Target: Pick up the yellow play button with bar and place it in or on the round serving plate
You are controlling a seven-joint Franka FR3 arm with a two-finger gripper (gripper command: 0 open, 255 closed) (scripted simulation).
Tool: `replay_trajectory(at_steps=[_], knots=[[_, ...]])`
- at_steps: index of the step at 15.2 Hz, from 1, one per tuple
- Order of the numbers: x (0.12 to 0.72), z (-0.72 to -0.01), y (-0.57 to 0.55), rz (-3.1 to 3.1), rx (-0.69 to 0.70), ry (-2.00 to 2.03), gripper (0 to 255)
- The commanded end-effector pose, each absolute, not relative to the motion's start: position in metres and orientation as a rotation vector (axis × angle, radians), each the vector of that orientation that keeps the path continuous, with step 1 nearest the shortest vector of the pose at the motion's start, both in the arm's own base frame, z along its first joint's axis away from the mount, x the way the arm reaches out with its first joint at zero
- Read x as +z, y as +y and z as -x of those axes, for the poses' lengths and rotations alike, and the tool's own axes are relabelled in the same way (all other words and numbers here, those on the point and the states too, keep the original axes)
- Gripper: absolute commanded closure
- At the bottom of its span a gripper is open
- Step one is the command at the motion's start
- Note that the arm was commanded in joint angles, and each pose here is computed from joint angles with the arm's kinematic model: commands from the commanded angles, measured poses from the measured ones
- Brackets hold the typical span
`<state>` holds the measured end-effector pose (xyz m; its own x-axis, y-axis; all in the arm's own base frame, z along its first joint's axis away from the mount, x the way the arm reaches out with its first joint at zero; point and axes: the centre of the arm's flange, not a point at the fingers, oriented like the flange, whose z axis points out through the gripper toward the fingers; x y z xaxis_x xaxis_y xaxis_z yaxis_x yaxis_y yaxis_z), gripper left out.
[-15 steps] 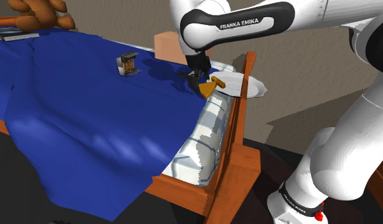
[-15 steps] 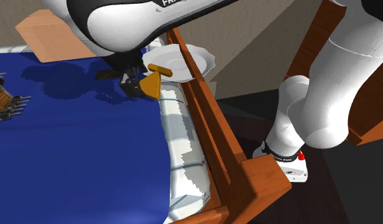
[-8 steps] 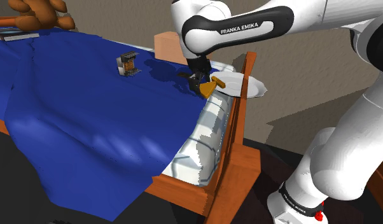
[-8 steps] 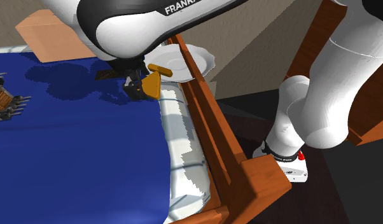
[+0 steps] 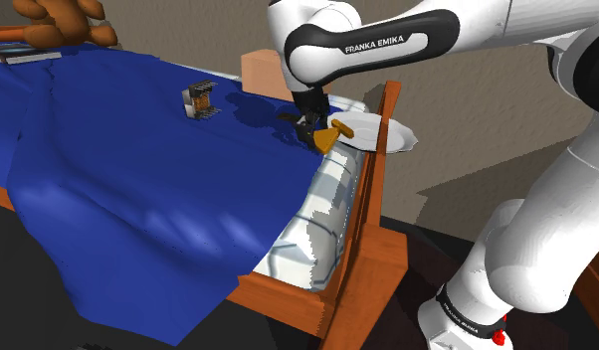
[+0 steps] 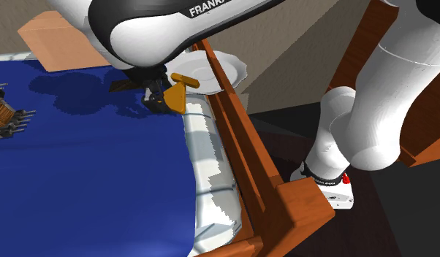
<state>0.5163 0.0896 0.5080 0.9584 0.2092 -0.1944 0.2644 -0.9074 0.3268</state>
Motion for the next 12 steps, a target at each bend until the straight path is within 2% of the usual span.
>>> replay_trajectory(at_steps=[1, 12], knots=[[0.508, -0.516, 0.09, -2.754, -0.22, 0.344, 255], [0.55, -0.516, 0.09, -2.754, -0.22, 0.344, 255]])
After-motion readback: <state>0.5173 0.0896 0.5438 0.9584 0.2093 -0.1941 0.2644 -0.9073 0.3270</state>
